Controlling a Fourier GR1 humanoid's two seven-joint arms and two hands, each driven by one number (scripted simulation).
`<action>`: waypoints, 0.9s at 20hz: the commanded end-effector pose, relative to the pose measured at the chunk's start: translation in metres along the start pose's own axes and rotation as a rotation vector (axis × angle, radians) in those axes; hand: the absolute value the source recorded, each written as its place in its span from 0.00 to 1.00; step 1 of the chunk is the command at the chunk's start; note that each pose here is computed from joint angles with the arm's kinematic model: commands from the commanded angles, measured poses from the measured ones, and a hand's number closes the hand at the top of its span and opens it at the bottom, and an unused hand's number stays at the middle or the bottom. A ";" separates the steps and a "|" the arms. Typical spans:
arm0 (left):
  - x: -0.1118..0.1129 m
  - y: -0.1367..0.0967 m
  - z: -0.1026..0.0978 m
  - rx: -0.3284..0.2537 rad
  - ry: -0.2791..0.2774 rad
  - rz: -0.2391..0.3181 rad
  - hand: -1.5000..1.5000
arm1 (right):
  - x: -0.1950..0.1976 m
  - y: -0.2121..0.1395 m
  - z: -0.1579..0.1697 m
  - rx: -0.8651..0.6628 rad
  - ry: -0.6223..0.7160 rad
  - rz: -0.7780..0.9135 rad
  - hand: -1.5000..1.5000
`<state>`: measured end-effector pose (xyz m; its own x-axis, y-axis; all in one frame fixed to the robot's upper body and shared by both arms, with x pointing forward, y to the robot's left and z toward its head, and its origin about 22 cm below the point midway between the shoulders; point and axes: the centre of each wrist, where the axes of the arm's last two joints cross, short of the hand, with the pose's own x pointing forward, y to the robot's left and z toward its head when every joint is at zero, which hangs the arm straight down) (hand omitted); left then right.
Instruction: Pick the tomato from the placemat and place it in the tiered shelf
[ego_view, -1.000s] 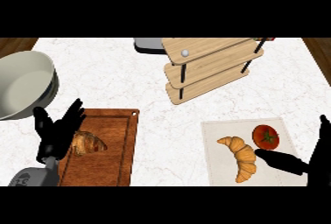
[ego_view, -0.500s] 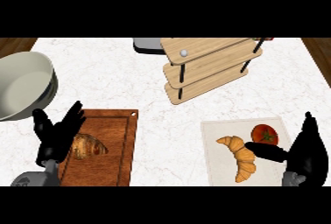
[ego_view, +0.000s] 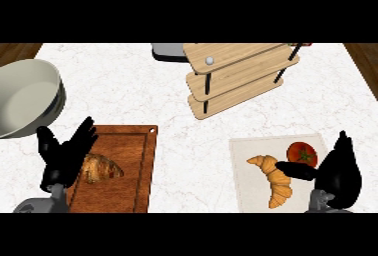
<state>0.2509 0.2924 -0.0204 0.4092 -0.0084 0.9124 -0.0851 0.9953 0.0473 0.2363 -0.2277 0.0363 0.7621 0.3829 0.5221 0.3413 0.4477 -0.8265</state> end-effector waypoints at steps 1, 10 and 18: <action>0.003 -0.010 0.003 -0.004 0.042 -0.008 0.50 | -0.015 0.006 -0.011 -0.032 0.082 0.012 0.00; 0.002 0.004 0.004 -0.006 0.037 0.009 0.50 | -0.019 0.016 -0.033 -0.057 0.042 -0.020 0.00; 0.016 0.004 -0.007 -0.008 0.042 0.004 0.50 | -0.010 0.041 -0.054 -0.022 0.001 0.002 0.00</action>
<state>0.2526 0.2963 -0.0187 0.4214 -0.0119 0.9068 -0.0789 0.9956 0.0498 0.2635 -0.2538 -0.0043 0.7615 0.3707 0.5317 0.3773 0.4135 -0.8286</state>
